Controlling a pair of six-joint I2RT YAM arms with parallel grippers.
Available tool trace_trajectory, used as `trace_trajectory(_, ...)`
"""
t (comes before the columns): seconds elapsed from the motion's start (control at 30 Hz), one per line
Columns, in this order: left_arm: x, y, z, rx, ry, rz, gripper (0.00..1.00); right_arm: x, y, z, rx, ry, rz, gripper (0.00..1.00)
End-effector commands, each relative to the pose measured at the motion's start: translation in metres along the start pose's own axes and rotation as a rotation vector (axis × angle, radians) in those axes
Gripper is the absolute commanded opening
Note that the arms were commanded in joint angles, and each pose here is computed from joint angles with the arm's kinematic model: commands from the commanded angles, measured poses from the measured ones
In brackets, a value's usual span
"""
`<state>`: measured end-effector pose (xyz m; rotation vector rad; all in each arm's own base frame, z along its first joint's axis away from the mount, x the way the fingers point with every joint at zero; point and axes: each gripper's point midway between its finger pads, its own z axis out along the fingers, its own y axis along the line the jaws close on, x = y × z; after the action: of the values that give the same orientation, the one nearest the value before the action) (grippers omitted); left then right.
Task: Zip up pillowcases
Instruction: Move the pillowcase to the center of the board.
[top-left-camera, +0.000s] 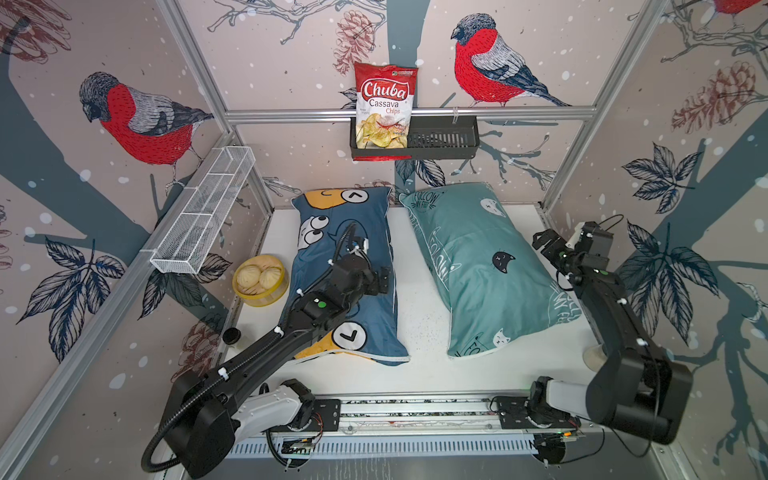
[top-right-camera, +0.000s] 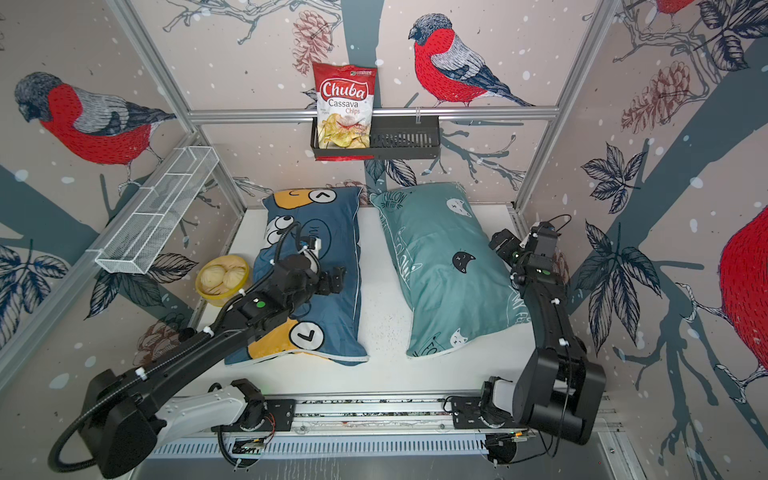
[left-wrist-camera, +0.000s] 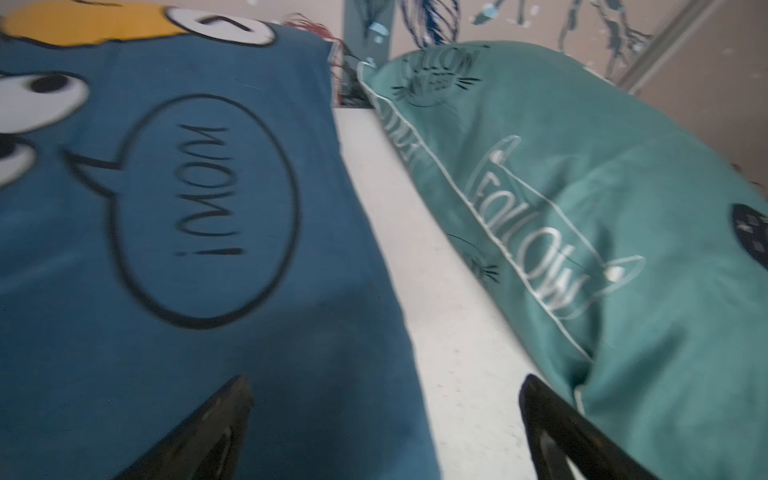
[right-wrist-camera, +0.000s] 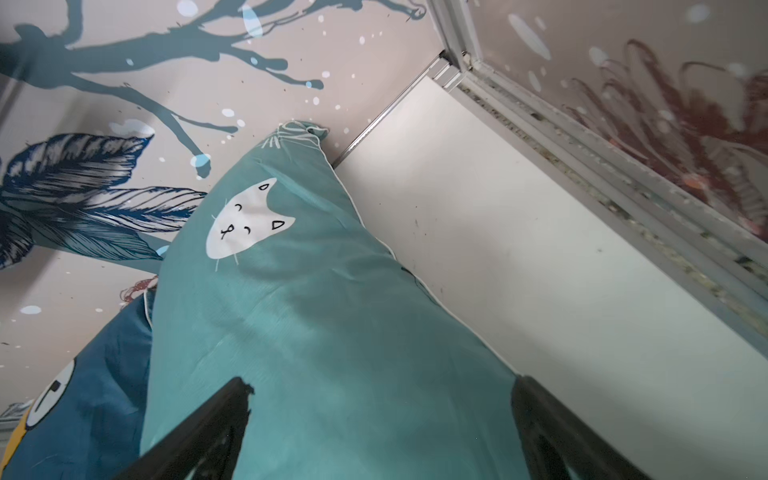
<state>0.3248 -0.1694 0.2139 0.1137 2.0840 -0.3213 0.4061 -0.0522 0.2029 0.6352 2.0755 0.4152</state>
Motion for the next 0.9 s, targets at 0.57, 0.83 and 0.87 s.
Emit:
trace_trajectory(0.57,-0.006,0.12,0.086,-0.095,0.003,-0.232,1.0,0.131,0.076,0.038,-0.258,0.231,-0.092,0.92)
trace_trajectory(0.83,0.015,0.08,0.106,0.014,0.07,-0.22,1.0,0.176,0.129,0.04,-0.359,0.37,-0.274,0.91)
trace_trajectory(0.87,0.016,0.073,0.106,0.03,0.07,-0.221,1.0,0.182,0.134,0.039,-0.375,0.384,-0.289,0.91)
